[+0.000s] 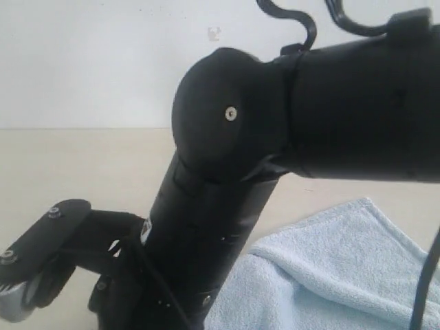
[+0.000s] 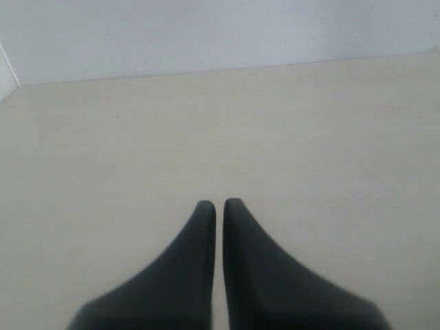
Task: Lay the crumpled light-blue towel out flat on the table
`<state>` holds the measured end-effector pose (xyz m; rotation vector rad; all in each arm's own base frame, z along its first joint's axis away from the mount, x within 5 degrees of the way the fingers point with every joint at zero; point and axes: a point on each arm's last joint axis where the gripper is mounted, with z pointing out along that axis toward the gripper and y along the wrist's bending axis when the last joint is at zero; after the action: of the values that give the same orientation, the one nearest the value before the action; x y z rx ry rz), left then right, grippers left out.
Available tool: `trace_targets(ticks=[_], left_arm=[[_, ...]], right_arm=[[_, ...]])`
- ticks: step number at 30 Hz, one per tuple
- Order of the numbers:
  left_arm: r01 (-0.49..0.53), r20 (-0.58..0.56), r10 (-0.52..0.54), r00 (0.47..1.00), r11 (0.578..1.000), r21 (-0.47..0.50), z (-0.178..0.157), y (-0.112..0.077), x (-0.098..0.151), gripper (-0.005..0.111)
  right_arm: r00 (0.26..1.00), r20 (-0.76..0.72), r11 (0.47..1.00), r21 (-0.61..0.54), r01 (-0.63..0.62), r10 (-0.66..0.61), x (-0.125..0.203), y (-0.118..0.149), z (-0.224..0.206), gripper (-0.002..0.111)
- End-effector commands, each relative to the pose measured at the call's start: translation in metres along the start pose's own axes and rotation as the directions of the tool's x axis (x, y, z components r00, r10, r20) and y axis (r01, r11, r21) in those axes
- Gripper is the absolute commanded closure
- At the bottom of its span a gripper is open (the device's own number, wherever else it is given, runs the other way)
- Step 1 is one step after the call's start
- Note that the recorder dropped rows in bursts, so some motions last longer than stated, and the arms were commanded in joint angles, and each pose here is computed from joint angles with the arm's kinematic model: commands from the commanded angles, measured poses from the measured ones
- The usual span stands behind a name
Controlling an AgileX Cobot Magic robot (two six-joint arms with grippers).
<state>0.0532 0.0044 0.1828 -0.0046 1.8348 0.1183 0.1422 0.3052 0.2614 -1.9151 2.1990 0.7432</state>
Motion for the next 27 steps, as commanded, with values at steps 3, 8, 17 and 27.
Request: trace_targets(ticks=[3,8,17,27], left_arm=[[-0.002,0.007,0.002,1.000,1.000,-0.004,0.000,0.000,0.000,0.103],[-0.002,0.007,0.002,1.000,1.000,-0.004,0.000,0.000,0.000,0.103],[-0.002,0.007,0.002,1.000,1.000,-0.004,0.000,0.000,0.000,0.103],[-0.002,0.007,0.002,1.000,1.000,-0.004,0.000,0.000,0.000,0.103]], right_arm=[[0.985,0.034,0.753,0.640,-0.152,0.169,0.016,-0.058,-0.049,0.070],[0.920,0.076,0.559,0.775,-0.297,0.383,0.056,-0.126,-0.073,0.070],[0.494,0.344,0.338,0.423,-0.841,0.798,0.179,-0.236,-0.092,0.109],[0.478,0.335,0.329,0.412,-0.849,0.812,0.227,-0.284,-0.055,0.108]])
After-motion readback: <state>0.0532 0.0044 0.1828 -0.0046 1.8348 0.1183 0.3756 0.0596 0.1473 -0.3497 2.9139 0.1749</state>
